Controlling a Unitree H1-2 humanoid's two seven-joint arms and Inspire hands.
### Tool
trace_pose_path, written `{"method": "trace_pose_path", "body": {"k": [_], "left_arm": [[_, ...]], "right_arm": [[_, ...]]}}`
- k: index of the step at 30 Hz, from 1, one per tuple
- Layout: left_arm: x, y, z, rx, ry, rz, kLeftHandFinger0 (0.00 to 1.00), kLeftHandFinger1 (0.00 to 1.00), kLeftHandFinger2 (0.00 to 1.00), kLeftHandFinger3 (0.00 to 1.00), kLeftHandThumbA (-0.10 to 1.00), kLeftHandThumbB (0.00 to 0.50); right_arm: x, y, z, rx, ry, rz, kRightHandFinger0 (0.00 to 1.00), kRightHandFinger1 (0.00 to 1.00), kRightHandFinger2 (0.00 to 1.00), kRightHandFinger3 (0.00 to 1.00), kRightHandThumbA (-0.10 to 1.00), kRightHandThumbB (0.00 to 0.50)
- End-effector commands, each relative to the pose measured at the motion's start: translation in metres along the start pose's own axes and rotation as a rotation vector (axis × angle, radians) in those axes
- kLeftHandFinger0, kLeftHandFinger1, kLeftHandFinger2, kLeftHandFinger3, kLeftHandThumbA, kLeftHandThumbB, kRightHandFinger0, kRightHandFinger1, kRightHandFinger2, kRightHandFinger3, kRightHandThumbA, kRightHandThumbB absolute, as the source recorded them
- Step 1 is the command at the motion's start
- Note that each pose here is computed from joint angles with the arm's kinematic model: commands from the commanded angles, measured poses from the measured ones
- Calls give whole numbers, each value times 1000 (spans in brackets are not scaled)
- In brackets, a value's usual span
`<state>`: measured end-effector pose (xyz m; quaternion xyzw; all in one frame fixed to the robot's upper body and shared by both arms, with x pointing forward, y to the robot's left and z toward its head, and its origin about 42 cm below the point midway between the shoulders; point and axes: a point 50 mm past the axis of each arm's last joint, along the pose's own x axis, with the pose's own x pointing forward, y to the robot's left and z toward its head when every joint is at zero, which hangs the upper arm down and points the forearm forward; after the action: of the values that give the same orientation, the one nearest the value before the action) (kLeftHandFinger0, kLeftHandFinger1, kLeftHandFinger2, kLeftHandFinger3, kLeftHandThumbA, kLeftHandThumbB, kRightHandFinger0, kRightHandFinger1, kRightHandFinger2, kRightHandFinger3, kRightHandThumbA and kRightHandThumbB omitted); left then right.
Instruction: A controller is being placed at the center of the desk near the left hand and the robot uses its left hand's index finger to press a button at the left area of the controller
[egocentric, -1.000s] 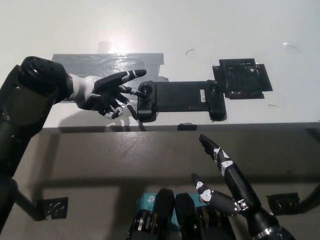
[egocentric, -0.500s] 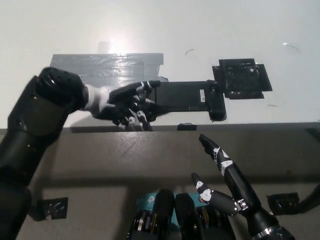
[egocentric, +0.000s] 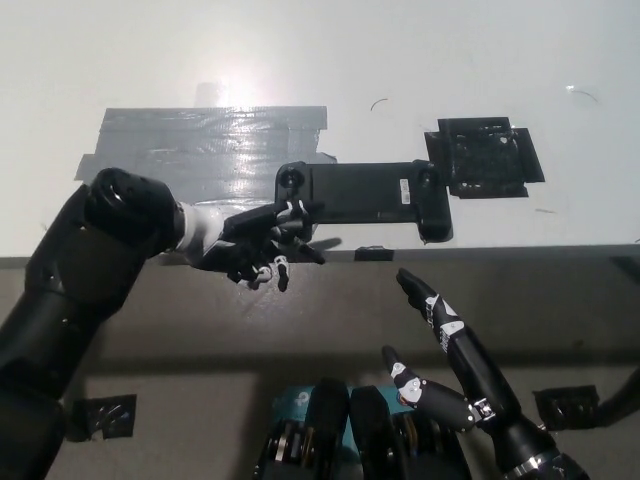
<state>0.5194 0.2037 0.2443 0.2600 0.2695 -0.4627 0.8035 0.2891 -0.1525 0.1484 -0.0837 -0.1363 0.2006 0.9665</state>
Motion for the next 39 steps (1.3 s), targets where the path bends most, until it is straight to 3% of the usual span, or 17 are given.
{"method": "trace_pose_path", "body": {"k": [1,5,7,9,12,13,20,23,28,29,34,39], "left_arm": [[-40,28,30,30,-53,94,0,2,257,1000,1000,457],[-59,37,46,44,-113,104,0,0,239,1000,1000,463],[-71,40,55,59,-149,109,0,22,292,1000,1000,459],[-78,43,62,60,-180,111,0,161,486,1000,1000,450],[-91,47,72,71,-217,114,62,334,657,1000,1000,479],[-95,48,75,78,-222,115,59,337,668,1000,1000,481],[-95,55,67,48,-198,164,2,257,580,1000,1000,447],[-88,58,56,18,-158,188,52,278,598,1000,1000,457],[-73,57,50,-5,-103,168,29,261,598,1000,1000,455],[-72,57,50,1,-93,173,45,287,625,1000,1000,424],[-59,53,47,3,-40,142,0,234,555,1000,1000,476],[-53,50,43,-6,-29,125,40,239,533,1000,1000,464]], "right_arm": [[6,-1,11,-2,-49,-3,1000,1000,1000,1000,480,255],[5,-1,11,-4,-43,-5,1000,1000,1000,1000,480,256],[5,-1,11,-7,-42,-2,1000,1000,1000,1000,479,251],[6,-1,12,-6,-43,-1,1000,1000,1000,1000,475,248],[7,-1,11,-7,-49,1,1000,1000,1000,1000,476,247],[7,-1,11,-10,-49,0,1000,1000,1000,1000,478,248],[6,-1,11,-9,-45,3,1000,1000,1000,1000,475,248],[6,-1,11,-7,-44,-1,1000,1000,1000,1000,474,251],[6,-1,11,-4,-45,-5,1000,1000,1000,1000,477,255],[7,-1,10,-4,-45,-5,1000,1000,1000,1000,482,255],[5,0,10,2,-41,-9,1000,1000,1000,1000,490,254],[6,0,10,-3,-44,-5,1000,1000,1000,1000,493,250]]}}
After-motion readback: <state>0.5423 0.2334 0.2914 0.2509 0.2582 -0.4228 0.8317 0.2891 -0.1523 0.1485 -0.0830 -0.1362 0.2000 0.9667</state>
